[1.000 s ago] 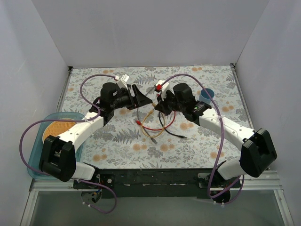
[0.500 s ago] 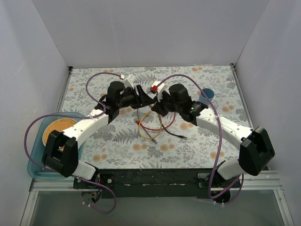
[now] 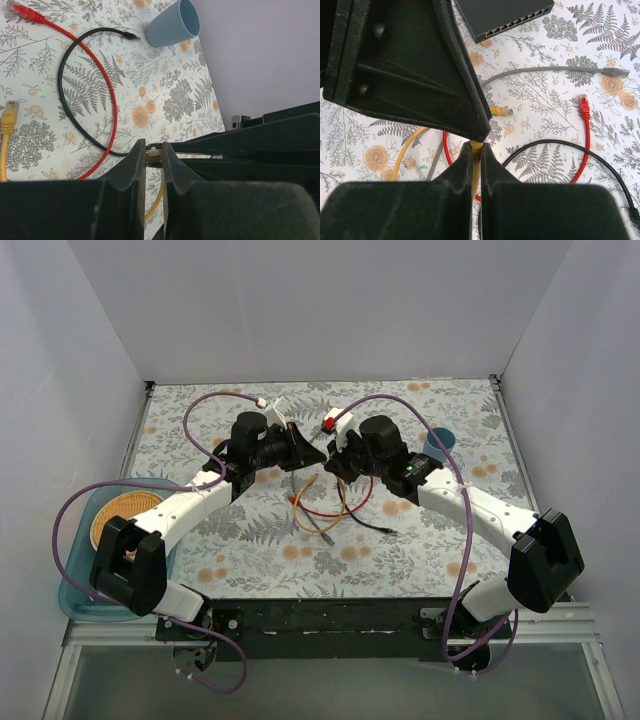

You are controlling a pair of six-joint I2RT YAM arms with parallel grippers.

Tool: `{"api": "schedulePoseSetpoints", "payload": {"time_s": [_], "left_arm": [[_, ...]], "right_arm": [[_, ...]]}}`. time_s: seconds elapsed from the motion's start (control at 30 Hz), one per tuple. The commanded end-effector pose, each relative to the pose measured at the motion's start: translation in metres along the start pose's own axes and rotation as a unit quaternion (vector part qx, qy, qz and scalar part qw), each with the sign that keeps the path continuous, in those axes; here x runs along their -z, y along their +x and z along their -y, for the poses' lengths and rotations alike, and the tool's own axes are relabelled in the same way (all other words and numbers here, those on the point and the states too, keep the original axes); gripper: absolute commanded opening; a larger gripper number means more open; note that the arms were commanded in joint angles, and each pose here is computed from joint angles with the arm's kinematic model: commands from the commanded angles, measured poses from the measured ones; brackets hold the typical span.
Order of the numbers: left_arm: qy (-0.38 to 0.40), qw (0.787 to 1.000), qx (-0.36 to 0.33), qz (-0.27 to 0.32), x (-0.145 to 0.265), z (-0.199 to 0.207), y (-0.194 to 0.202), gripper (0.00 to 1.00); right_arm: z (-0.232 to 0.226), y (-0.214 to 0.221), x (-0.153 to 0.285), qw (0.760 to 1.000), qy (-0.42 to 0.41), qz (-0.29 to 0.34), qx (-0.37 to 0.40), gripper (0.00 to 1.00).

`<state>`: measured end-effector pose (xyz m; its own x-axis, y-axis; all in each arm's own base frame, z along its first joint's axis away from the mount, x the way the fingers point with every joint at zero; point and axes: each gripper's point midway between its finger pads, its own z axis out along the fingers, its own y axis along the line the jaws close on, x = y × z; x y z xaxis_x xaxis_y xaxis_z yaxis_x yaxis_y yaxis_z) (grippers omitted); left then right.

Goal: Insert the plug into the switch port

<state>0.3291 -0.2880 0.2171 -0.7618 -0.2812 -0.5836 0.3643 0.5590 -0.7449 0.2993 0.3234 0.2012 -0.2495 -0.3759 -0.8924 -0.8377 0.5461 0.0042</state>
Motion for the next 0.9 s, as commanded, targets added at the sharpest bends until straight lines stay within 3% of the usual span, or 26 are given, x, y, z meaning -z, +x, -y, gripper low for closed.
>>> {"api": "schedulePoseSetpoints", "payload": {"time_s": [0.0, 0.07, 0.1, 0.17, 0.2, 0.33, 0.5, 0.67, 0.87], "left_arm": [[-0.004, 1.000, -0.008, 0.018, -0.001, 0.004, -0.011, 0.00], [0.001, 1.000, -0.012, 0.028, 0.004, 0.007, -0.012, 0.00], [0.001, 0.999, -0.016, 0.032, 0.006, 0.008, -0.013, 0.00], [-0.001, 0.998, -0.026, 0.050, 0.013, 0.010, -0.017, 0.00], [-0.002, 0.998, -0.033, 0.056, 0.017, 0.011, -0.019, 0.00], [0.009, 0.994, -0.054, 0.093, 0.033, 0.021, -0.027, 0.00], [0.032, 0.986, -0.070, 0.146, 0.055, 0.036, -0.036, 0.00], [0.097, 0.981, -0.108, 0.133, 0.063, 0.060, -0.028, 0.00], [0.171, 0.965, -0.144, 0.134, 0.082, 0.089, -0.019, 0.00]], "right_arm": [[-0.003, -0.032, 0.004, 0.999, -0.007, 0.039, 0.007, 0.01], [-0.001, -0.031, 0.004, 0.999, -0.001, 0.038, 0.007, 0.01], [0.001, -0.032, 0.005, 0.999, 0.006, 0.038, 0.006, 0.21], [0.014, -0.031, 0.008, 0.999, 0.040, 0.033, 0.001, 0.38], [0.016, -0.036, 0.014, 0.998, 0.046, 0.039, 0.002, 0.53], [0.021, -0.053, 0.031, 0.997, 0.040, 0.072, 0.003, 0.77], [-0.003, -0.077, 0.054, 0.989, -0.075, 0.126, -0.005, 0.84], [-0.033, -0.086, 0.070, 0.966, -0.215, 0.144, -0.023, 0.83], [-0.057, -0.097, 0.077, 0.939, -0.313, 0.137, -0.041, 0.80]]}}
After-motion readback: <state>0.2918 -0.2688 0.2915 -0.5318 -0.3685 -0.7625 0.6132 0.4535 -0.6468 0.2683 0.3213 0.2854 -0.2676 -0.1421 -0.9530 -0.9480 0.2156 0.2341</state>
